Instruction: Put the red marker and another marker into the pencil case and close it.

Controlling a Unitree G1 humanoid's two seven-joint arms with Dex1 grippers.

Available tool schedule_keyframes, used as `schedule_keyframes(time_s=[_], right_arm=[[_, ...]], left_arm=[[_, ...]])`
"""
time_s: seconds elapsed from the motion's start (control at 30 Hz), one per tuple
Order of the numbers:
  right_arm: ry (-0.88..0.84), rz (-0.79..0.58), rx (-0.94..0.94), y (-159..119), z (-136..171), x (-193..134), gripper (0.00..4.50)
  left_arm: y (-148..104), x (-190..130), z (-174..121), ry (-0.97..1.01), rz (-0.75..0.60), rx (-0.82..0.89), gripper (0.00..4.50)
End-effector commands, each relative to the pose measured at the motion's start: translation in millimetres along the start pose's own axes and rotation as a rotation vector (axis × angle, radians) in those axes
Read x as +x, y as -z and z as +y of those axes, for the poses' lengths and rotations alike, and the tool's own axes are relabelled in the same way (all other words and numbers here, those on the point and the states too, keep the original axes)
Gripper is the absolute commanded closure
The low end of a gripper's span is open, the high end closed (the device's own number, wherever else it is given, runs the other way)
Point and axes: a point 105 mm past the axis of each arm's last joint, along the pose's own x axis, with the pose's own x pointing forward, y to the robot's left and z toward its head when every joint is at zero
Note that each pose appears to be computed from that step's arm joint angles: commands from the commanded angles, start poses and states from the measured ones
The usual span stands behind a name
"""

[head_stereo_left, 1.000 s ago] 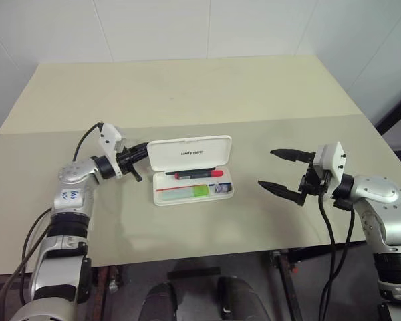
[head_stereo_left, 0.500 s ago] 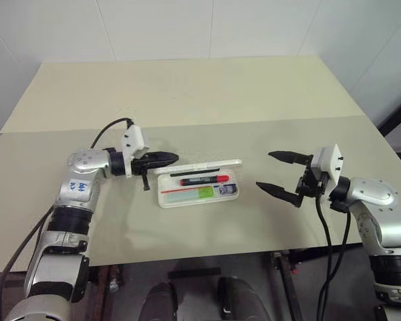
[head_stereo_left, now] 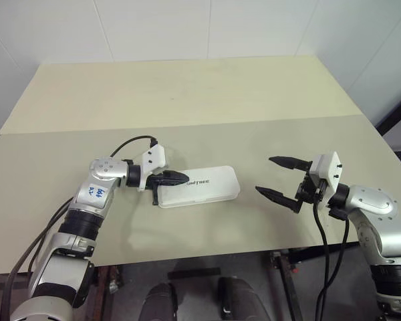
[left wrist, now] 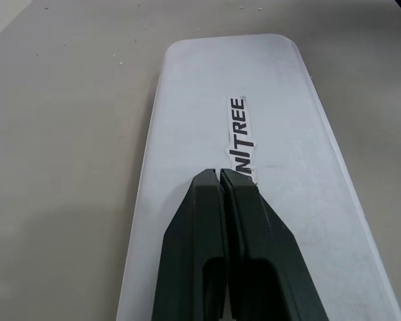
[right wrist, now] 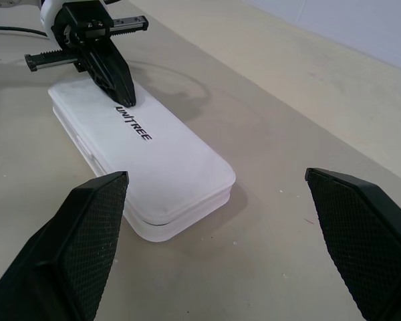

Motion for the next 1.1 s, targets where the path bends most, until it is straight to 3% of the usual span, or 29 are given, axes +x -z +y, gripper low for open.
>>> schedule_keyframes(time_s=[0.03,0.27,0.5,0.6,0.73,0.83,1.1], right_arm=[[0.028,-0.055,-0.046,-16,-2,-4,0.00],[0.047,-0.060,-0.043,-16,0,-4,0.00],[0.054,-0.064,-0.032,-15,0,-4,0.00],[0.050,-0.060,-0.024,-13,-2,-4,0.00],[0.049,-0.054,-0.020,-10,-6,-4,0.00],[0.054,-0.051,-0.023,-10,-9,-3,0.00],[0.092,-0.046,-0.036,-11,-16,-11,0.00]], left_arm=[[13,9,-14,0.061,0.046,-0.025,4.47],[17,18,-22,0.097,0.076,-0.045,4.47],[10,16,-20,0.057,0.008,-0.106,4.47],[-9,4,-12,0.008,-0.127,-0.164,4.47],[-30,-36,-3,-0.075,-0.336,-0.158,4.47],[-28,-63,-1,-0.138,-0.353,-0.156,3.88],[-20,-95,-18,-0.211,-0.324,-0.138,1.12]])
